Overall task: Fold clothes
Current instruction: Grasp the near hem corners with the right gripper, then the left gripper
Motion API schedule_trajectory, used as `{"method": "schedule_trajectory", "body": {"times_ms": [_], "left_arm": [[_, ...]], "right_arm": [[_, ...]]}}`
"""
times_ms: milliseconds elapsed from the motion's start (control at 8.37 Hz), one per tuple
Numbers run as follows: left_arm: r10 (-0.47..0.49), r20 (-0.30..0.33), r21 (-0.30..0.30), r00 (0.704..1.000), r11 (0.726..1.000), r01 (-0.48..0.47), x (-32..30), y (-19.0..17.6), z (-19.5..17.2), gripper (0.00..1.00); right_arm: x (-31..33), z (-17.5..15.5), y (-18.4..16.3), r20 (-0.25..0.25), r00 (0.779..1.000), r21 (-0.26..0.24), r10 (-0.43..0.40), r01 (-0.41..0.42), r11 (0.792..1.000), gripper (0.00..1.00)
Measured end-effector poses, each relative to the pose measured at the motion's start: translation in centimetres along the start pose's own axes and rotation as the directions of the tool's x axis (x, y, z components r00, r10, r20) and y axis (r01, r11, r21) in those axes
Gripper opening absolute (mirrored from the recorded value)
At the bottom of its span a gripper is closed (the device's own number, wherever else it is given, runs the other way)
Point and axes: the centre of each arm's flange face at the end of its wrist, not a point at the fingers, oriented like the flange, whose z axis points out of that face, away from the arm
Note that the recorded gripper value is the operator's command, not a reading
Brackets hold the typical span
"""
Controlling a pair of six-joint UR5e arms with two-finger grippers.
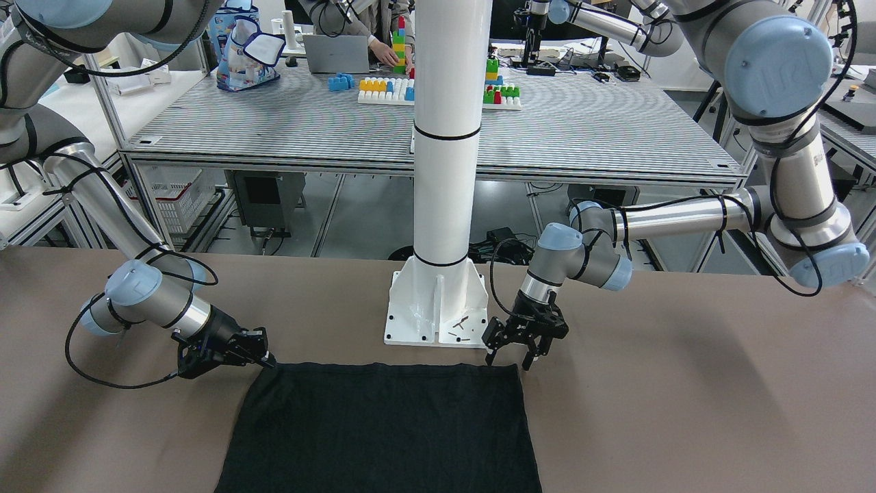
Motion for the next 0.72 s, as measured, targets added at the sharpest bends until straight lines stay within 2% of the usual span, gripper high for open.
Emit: {"method": "schedule_trajectory", "body": {"times_ms": [119,239,358,717], "left_arm": [[0.002,0.004,0.001,1.0,1.0,-0.002,-0.13,0.06,0.19,0.6],[0.004,0.008,0.003,1.0,1.0,-0.004,-0.27,0.12,0.38,0.16],[0.005,0.01,0.003,1.0,1.0,-0.005,-0.28,0.15,0.46,0.0],[0.001,0.001,0.002,1.0,1.0,-0.001,0.22,0.14,0.26,0.0]], "right_arm": [[0.0,0.0,0.0,0.0,1.0,0.0,0.0,0.0,1.0,0.0],[0.0,0.01,-0.01,0.0,1.0,0.0,0.0,0.0,1.0,0.0],[-0.02,0.02,-0.02,0.0,1.0,0.0,0.0,0.0,1.0,0.0],[0.06,0.03,-0.01,-0.002,1.0,0.0,0.001,-0.001,1.0,0.0]]}}
